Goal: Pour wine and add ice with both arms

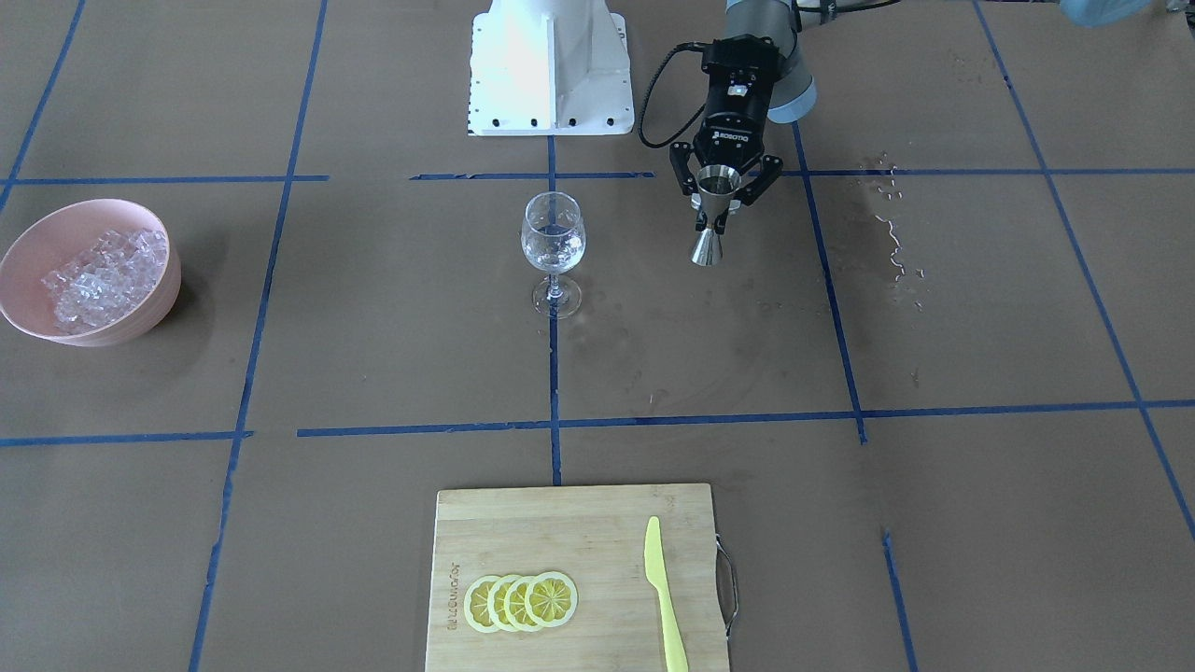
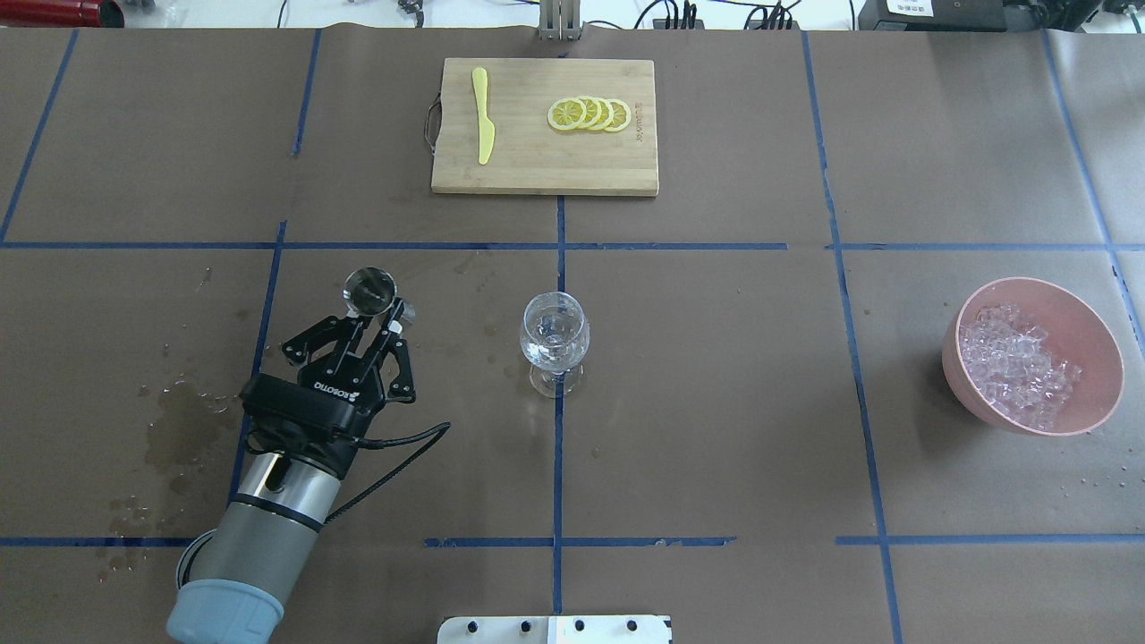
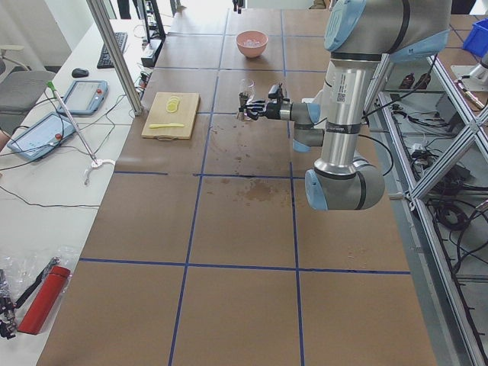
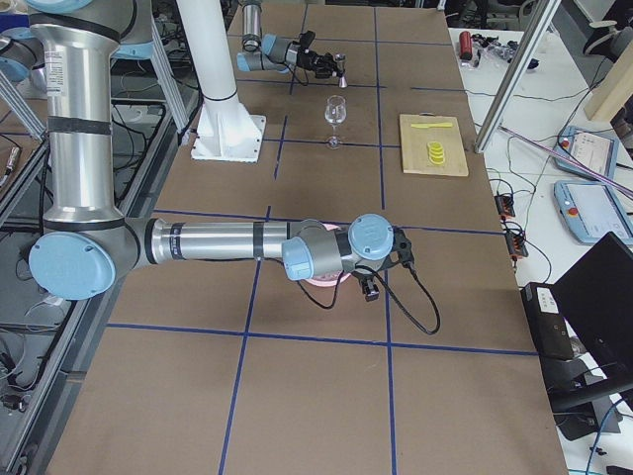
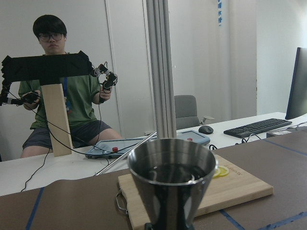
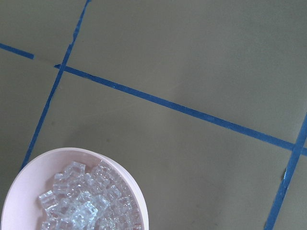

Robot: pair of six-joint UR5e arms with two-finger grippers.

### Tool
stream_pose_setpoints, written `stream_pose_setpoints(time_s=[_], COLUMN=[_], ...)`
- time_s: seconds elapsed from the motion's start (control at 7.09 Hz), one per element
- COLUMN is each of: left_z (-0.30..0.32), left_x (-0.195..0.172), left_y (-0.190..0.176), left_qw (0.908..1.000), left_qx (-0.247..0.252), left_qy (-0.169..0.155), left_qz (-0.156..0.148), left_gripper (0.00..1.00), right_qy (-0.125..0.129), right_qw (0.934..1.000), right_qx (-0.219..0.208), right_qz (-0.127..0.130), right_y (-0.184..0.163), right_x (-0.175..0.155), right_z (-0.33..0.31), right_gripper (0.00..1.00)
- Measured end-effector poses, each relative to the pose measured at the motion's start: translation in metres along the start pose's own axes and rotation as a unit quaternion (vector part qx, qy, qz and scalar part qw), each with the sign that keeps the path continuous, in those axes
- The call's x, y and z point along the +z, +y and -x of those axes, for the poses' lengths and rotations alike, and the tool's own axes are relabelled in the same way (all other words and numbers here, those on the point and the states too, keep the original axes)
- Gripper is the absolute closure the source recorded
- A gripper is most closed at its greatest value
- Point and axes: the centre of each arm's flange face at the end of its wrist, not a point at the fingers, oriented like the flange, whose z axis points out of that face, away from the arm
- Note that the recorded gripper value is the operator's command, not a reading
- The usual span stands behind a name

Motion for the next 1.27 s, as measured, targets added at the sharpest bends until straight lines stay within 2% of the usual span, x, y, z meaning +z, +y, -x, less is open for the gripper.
stream_pose_setpoints(time_s=[0.28,0.56,0.85,1.13,1.27], left_z=[-0.039,-0.056,-0.065,-0.080,-0.086], left_x=[0.012,0.016,0.020,0.024,0.026], left_y=[-0.032,-0.042,-0.046,-0.053,-0.055], left_qw=[0.9989,0.9937,0.9824,0.9735,0.9661], left_qx=[0.046,0.108,0.182,0.223,0.252], left_qy=[-0.003,-0.009,-0.014,-0.016,-0.017], left_qz=[0.012,0.027,0.040,0.049,0.054], left_gripper=[1.00,1.00,1.00,1.00,1.00], right_qy=[0.000,0.000,0.000,0.001,0.001], right_qw=[1.0000,1.0000,1.0000,1.0000,1.0000], right_qx=[0.001,0.002,0.002,0.003,0.004], right_qz=[0.001,0.001,0.001,0.002,0.003], right_y=[0.001,0.002,0.002,0.003,0.004], right_x=[0.000,0.001,0.001,0.001,0.002], right_z=[-0.001,-0.001,-0.001,-0.002,-0.003], right_gripper=[0.00,0.00,0.00,0.00,0.00])
